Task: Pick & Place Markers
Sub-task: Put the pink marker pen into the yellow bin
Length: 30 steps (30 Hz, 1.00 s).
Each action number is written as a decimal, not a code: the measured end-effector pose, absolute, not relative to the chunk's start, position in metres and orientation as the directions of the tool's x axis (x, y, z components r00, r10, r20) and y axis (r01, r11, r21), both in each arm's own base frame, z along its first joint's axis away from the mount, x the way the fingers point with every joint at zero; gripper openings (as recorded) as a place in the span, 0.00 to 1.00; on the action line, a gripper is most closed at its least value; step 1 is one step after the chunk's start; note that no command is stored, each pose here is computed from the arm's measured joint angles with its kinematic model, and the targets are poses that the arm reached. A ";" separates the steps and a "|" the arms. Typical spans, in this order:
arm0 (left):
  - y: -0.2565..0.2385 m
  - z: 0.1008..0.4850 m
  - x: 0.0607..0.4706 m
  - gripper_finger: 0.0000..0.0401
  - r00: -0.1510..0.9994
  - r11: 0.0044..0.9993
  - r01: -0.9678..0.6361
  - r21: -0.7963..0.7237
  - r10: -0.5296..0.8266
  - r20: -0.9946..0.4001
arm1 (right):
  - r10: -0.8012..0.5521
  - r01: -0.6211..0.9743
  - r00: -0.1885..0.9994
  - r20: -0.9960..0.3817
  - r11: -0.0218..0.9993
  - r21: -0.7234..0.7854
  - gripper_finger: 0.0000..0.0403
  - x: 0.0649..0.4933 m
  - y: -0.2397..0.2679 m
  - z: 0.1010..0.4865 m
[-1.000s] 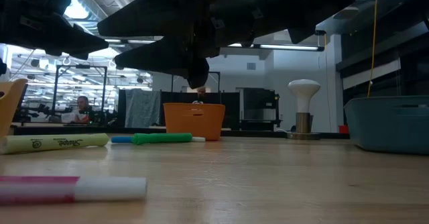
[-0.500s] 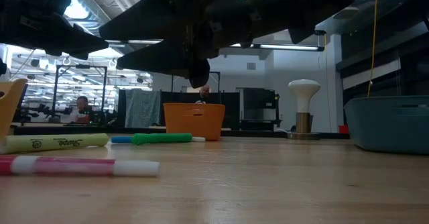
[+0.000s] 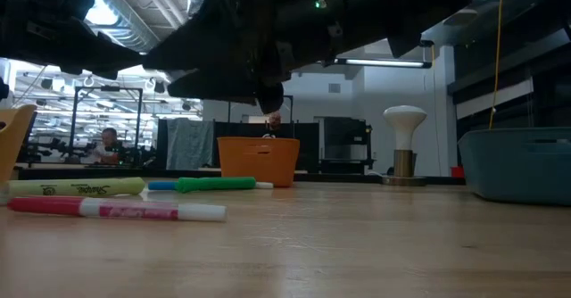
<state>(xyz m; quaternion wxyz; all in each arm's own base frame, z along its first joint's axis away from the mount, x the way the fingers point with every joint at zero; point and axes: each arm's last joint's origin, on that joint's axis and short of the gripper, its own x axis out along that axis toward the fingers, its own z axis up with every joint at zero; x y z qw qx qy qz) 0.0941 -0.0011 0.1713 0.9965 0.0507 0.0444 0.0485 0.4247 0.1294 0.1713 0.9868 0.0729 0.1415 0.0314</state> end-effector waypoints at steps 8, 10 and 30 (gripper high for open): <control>-0.001 0.171 0.094 0.16 0.991 0.990 -0.092 0.105 0.101 -0.084 | 0.038 -0.030 0.931 -0.364 0.999 0.027 0.58 0.443 0.136 0.173; -0.001 0.171 0.094 0.16 0.991 0.990 -0.092 0.105 0.101 -0.084 | 0.035 -0.038 0.915 -0.403 0.999 0.002 0.58 0.451 0.140 0.169; -0.001 0.171 0.094 0.16 0.991 0.990 -0.092 0.105 0.101 -0.084 | -0.127 0.120 0.717 -0.685 0.991 -0.058 0.58 0.461 0.133 0.140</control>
